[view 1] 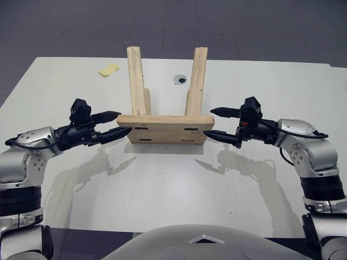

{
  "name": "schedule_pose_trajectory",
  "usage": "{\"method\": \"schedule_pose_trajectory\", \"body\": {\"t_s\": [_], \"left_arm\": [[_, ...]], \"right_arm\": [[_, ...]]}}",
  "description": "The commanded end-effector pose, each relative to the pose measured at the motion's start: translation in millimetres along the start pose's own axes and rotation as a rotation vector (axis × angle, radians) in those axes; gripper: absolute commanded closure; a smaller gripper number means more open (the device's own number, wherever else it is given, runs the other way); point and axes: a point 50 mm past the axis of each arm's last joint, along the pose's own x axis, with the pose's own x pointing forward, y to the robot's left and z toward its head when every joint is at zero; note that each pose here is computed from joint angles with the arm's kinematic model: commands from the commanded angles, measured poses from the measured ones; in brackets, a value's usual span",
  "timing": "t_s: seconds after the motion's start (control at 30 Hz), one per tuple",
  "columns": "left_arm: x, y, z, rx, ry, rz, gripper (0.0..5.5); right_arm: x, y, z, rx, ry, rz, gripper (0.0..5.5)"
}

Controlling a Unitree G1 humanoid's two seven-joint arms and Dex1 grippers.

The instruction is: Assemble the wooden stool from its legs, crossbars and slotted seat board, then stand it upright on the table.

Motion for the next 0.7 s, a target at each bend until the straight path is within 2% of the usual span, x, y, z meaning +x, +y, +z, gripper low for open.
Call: {"method": "schedule_pose_trajectory", "body": {"t_s": [0.03,0.33,0.47,0.7], "left_arm": [[3,2,-1,-0.016,0.004,-0.002,1.64],[3,3,-3,-0.039,0.002,-0.008,3.06],[6,1,1,-0.037,-0.009,-0.039,3.15],[12,-14,24,-0.105,-0.039,-0.219,3.15]], "right_arm": [[4,-1,3,-0.014,0.003,0.014,1.71],[7,0,3,-0.005,0.010,0.032,3.10],[8,2,4,0.037,0.009,0.052,3.63],[7,14,34,0.169,-0.031,0.139,3.65]]}}
